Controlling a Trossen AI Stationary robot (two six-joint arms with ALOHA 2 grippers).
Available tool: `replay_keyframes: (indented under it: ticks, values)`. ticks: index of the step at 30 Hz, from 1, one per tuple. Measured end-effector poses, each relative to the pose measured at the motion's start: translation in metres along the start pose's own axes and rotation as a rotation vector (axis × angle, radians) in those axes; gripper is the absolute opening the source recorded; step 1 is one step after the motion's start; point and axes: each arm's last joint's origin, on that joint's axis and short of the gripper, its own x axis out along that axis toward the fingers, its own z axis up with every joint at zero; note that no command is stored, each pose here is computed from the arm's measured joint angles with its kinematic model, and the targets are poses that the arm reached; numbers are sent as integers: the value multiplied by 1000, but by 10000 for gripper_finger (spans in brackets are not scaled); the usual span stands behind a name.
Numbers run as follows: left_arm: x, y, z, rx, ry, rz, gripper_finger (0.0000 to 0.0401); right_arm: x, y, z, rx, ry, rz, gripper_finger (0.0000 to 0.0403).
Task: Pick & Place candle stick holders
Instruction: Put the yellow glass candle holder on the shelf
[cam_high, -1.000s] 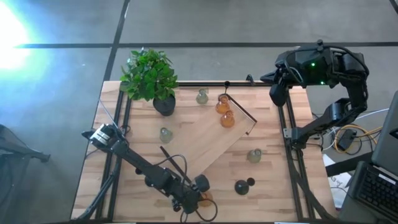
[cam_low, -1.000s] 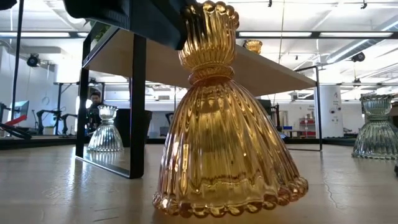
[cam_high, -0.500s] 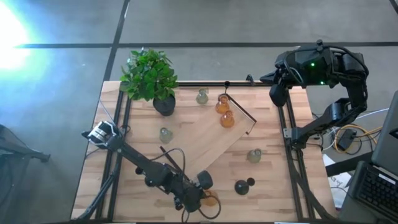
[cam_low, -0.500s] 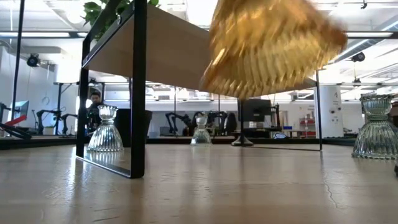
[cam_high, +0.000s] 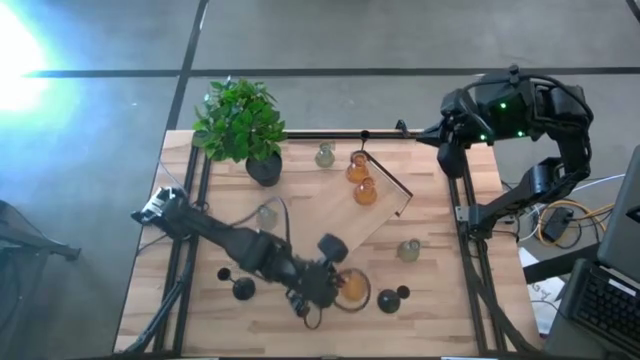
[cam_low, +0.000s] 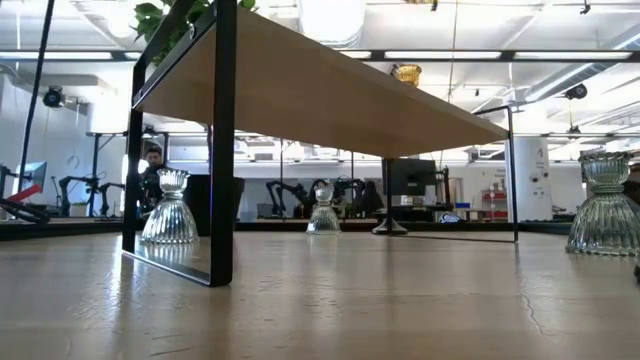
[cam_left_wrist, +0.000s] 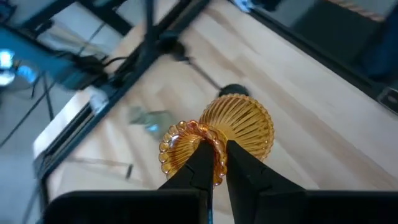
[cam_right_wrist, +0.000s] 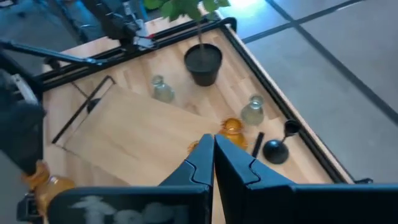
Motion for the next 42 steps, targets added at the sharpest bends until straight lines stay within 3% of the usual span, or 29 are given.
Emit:
replay_keyframes:
  ticks: [9, 13, 17, 23, 34, 42]
  values:
    - [-44, 70, 5, -245, -38, 160, 25, 7, 32, -11, -110, 70, 131, 8]
    - [-60, 91, 2, -293, -38, 217, 25, 19, 53, -24, -129, 126, 100, 8]
    - [-69, 98, 2, -221, -38, 220, 25, 32, 73, -36, -135, 140, 57, 8]
    - [-67, 104, -4, -216, -14, 218, 25, 59, 91, -43, -86, 98, 10, 22]
    - [-69, 119, -11, -237, -2, 278, 25, 86, 108, -43, -19, 41, 133, 126]
    - [-70, 125, -10, -257, -31, 315, 25, 97, 114, -43, -29, 28, 155, 167]
